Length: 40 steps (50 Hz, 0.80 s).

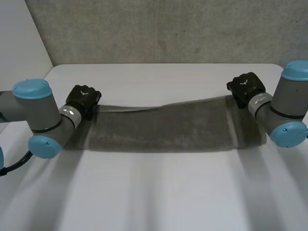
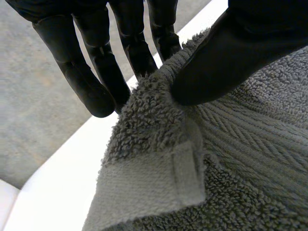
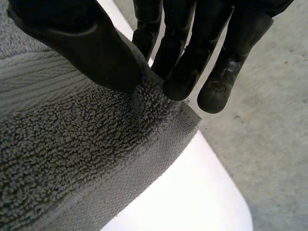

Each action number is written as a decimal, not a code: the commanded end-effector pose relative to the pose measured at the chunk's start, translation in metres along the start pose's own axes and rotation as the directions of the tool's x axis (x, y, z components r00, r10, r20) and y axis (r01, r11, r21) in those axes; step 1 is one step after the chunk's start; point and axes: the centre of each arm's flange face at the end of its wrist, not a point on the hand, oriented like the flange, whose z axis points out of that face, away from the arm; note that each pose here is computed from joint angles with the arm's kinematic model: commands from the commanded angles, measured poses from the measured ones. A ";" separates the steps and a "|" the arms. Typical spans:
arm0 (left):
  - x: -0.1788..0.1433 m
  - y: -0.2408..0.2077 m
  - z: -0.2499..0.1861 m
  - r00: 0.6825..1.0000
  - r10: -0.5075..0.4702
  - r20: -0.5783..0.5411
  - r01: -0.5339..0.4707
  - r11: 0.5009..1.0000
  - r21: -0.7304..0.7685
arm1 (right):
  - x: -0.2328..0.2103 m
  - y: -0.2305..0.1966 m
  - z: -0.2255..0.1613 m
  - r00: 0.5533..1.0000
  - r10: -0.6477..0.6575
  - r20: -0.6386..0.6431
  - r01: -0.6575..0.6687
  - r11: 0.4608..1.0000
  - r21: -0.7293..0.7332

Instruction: Fold the towel.

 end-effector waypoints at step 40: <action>0.008 -0.045 -0.103 0.996 -0.045 -0.074 0.049 0.998 0.044 | 0.005 -0.017 -0.104 0.989 0.145 0.032 -0.139 0.978 -0.153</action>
